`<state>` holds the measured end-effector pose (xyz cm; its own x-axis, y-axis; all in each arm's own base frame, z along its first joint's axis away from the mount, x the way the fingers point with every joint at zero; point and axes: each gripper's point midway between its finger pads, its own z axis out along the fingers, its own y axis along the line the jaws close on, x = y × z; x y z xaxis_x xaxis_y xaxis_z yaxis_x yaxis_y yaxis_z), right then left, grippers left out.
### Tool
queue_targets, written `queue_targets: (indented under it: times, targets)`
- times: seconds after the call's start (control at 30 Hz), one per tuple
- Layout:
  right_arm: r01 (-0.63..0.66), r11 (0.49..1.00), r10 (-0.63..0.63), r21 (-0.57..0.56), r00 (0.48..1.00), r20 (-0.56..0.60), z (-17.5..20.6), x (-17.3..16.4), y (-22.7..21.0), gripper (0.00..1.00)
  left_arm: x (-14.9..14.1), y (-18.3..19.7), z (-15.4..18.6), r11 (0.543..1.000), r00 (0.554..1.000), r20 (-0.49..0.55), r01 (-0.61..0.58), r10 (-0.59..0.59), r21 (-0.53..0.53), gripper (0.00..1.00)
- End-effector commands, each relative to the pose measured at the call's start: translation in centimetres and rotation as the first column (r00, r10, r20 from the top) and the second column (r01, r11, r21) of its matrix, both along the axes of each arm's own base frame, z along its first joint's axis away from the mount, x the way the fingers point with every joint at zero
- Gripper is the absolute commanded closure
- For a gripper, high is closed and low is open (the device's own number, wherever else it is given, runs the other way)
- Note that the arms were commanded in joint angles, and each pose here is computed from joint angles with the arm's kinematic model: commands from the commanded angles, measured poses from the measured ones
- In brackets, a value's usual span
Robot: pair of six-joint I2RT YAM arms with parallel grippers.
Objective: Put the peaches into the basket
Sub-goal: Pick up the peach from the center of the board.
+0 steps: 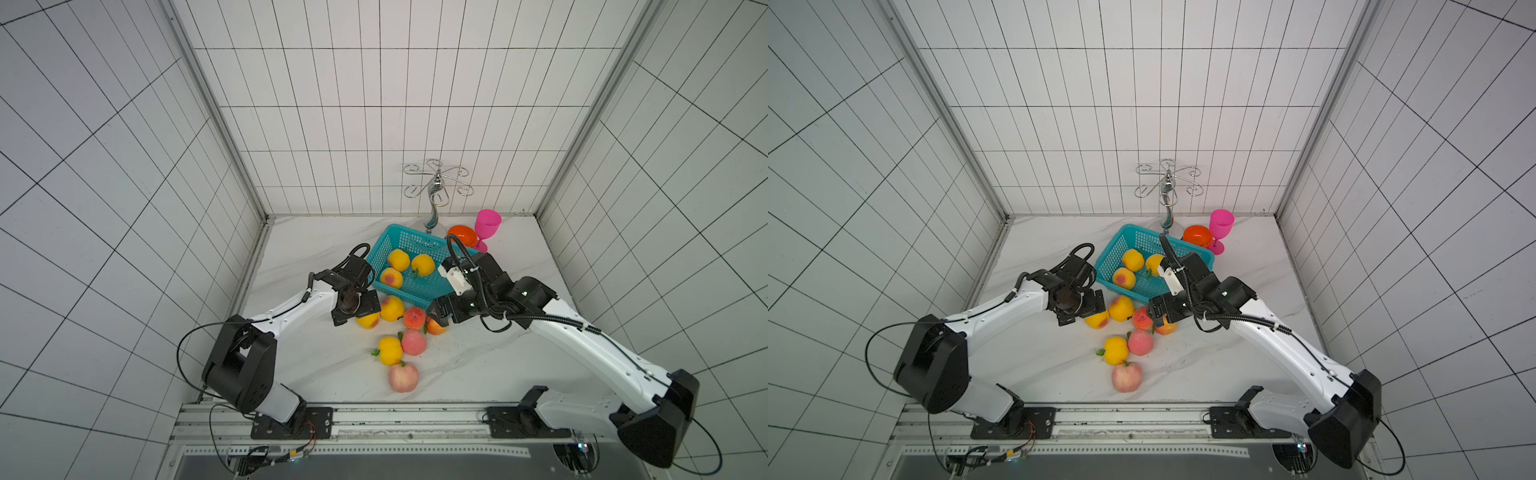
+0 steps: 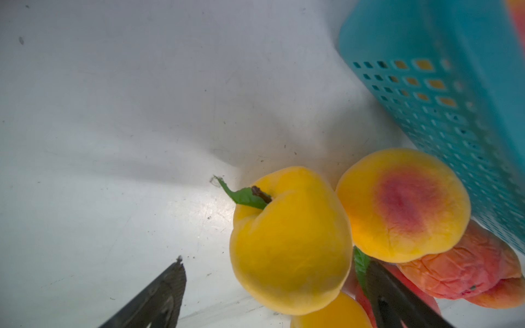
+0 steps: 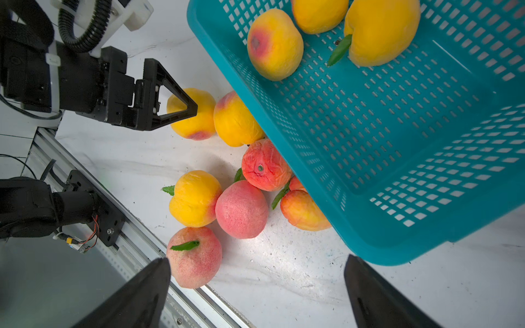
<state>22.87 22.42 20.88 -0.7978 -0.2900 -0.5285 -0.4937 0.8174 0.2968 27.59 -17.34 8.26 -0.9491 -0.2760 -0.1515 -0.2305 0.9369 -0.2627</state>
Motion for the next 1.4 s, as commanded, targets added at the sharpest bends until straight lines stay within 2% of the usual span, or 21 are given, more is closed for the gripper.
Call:
queue_targets:
  times: [0.0,0.23,0.43,0.7,0.8,0.87,1.13,1.37]
  targets:
    - [-0.003,1.000,0.003,-0.004,1.000,0.009,0.1,0.6,-0.2,0.01,1.2,-0.7,0.2,1.000,1.000,0.021,-0.001,0.002,-0.021,0.05]
    - [0.005,1.000,-0.005,0.003,1.000,-0.002,-0.2,1.3,-0.3,0.01,0.9,-1.2,-1.0,1.000,1.000,-0.008,0.004,-0.004,-0.026,0.11]
    - [0.008,1.000,-0.008,0.013,1.000,-0.003,-0.1,1.9,-0.4,0.01,1.0,-1.2,-1.6,1.000,1.000,-0.018,-0.003,0.002,-0.021,0.12]
    - [0.028,0.999,-0.028,0.026,1.000,-0.009,-0.4,2.0,-0.8,0.01,0.7,-0.9,-2.4,1.000,0.999,-0.034,-0.006,0.006,-0.007,0.18]
    - [0.033,0.999,-0.033,0.026,0.999,-0.009,-0.5,1.9,-1.0,0.01,0.5,-0.8,-2.5,1.000,0.999,-0.035,-0.006,0.006,-0.007,0.21]
    - [0.033,0.999,-0.033,0.023,0.999,-0.012,-0.7,1.8,-1.1,0.01,0.5,-0.8,-2.6,1.000,0.999,-0.036,-0.006,0.006,-0.005,0.26]
    - [0.054,0.998,-0.054,0.039,0.998,-0.009,-0.4,2.2,-1.0,0.01,0.3,-0.4,-1.9,1.000,1.000,-0.027,0.003,-0.003,0.004,0.30]
    - [0.057,0.996,-0.057,0.062,0.998,-0.005,-0.3,2.5,-0.7,0.00,0.4,0.2,0.5,0.999,1.000,0.014,0.012,-0.013,0.033,0.31]
